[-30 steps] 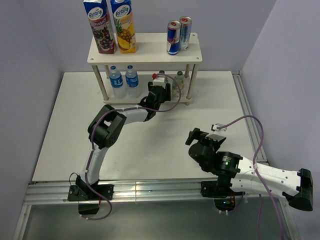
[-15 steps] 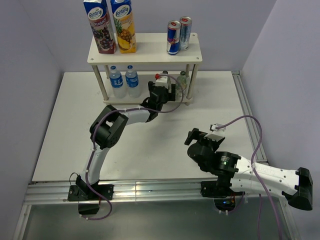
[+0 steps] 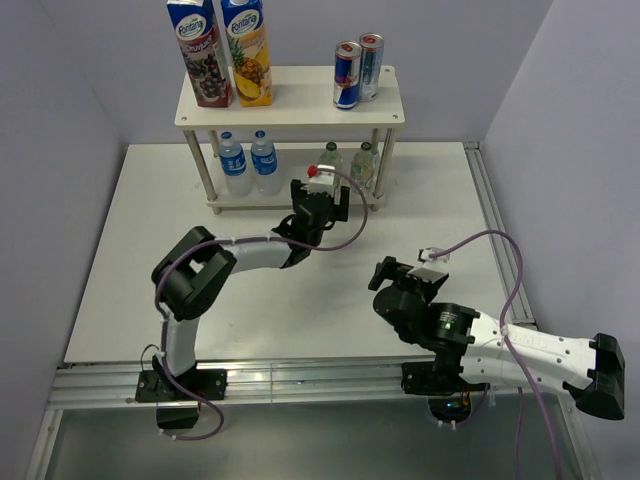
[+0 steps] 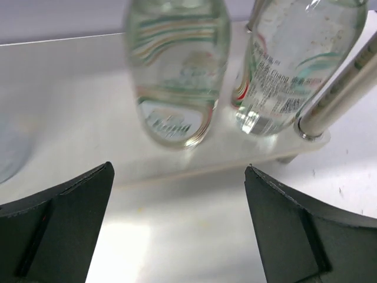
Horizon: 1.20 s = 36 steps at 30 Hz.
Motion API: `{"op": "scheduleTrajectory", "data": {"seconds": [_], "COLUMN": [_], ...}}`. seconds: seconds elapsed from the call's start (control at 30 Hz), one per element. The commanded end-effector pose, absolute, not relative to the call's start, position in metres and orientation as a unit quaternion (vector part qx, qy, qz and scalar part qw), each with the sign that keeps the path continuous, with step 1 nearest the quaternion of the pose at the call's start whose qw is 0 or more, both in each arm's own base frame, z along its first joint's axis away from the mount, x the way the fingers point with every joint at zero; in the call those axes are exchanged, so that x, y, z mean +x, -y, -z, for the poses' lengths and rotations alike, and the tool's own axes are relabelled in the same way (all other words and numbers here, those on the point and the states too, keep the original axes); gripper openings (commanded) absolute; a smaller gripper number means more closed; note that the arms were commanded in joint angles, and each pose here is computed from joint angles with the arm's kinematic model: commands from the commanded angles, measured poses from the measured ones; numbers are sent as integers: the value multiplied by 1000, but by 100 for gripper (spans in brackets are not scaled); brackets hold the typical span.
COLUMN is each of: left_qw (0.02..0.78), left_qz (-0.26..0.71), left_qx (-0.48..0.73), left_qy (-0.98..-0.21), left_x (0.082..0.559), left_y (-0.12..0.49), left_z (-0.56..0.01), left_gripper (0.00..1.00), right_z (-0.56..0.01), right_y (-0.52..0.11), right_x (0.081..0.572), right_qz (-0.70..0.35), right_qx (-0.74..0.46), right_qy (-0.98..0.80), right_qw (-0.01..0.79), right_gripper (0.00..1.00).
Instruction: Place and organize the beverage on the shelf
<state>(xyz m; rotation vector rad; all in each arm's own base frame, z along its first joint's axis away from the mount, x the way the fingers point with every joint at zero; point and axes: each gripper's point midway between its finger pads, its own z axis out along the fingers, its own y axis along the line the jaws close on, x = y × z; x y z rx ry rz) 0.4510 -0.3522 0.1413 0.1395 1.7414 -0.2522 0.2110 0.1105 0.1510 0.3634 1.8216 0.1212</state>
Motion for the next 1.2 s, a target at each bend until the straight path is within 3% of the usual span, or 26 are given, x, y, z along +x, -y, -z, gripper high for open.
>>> {"op": "scheduleTrajectory", "data": {"seconds": [0.0, 0.2, 0.33, 0.47, 0.7, 0.93, 1.17], "left_qw": [664, 600, 555, 561, 642, 693, 699], "left_qz": [108, 116, 68, 58, 39, 153, 223], "left_qx": [25, -10, 1, -2, -64, -104, -118], "left_qy": [-739, -791, -829, -826, -763, -697, -669], "left_x": [426, 349, 281, 233, 221, 196, 184], "left_y": [333, 318, 291, 279, 220, 156, 107], "left_z": [-187, -176, -165, -214, -350, -462, -485], "left_gripper": [99, 99, 99, 99, 99, 99, 99], "right_z": [-158, -167, -192, -240, -351, -354, -330], "right_y": [-110, -114, -128, -148, -147, -143, -139], "right_x": [214, 214, 211, 206, 205, 205, 207], "right_qz": [-51, -65, -107, -157, -186, -180, -161], "right_qx": [170, 164, 138, 92, 68, 70, 84], "right_qy": [-771, -769, -774, -769, -727, -723, -733], "right_qw": [612, 615, 609, 613, 658, 663, 655], "right_gripper": [100, 100, 100, 100, 100, 100, 100]}}
